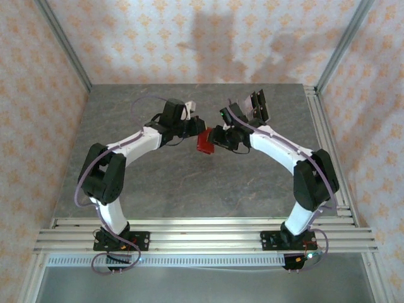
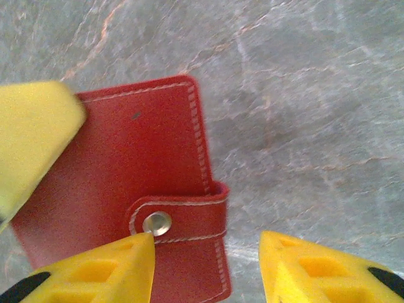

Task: Put the credit cards into the card holder
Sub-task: Pick up the card holder from the center of the table, then open the button on the card holder, then open the card holder at the center of the table.

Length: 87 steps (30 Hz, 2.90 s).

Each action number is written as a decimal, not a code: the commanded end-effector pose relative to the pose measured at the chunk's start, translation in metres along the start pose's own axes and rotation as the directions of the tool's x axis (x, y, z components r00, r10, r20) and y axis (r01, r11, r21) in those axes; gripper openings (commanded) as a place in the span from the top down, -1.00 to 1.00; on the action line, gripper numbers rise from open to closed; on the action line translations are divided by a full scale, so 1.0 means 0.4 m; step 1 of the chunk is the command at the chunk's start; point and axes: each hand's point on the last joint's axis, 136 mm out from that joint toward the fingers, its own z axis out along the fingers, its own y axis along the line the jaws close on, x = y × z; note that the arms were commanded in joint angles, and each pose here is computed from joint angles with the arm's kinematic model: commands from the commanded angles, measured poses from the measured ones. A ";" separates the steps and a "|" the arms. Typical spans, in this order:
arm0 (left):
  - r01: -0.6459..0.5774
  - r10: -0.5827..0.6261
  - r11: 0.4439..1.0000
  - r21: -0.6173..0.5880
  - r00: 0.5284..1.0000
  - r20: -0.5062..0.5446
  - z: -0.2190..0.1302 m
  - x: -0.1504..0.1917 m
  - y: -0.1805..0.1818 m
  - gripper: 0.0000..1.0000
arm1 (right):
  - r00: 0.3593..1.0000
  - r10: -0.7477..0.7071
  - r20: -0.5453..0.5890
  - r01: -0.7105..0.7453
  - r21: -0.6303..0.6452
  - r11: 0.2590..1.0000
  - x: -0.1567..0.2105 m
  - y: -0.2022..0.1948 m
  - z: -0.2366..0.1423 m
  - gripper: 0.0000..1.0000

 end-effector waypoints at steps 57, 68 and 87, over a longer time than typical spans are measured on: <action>0.025 -0.026 0.996 -0.083 1.000 -0.004 -0.017 0.044 0.053 1.00 | 1.000 0.028 -0.002 -0.028 0.005 1.000 0.003 -0.058 0.015 1.00; 0.030 -0.041 0.968 -0.248 0.998 -0.039 0.007 0.117 0.198 -0.17 | 0.998 0.000 -0.060 -0.003 -0.056 0.998 0.043 -0.011 0.038 1.00; -0.002 -0.013 0.974 -0.227 0.998 -0.062 -0.028 0.120 0.166 -0.33 | 1.000 -0.024 0.002 0.024 -0.147 0.989 0.021 0.077 -0.054 1.00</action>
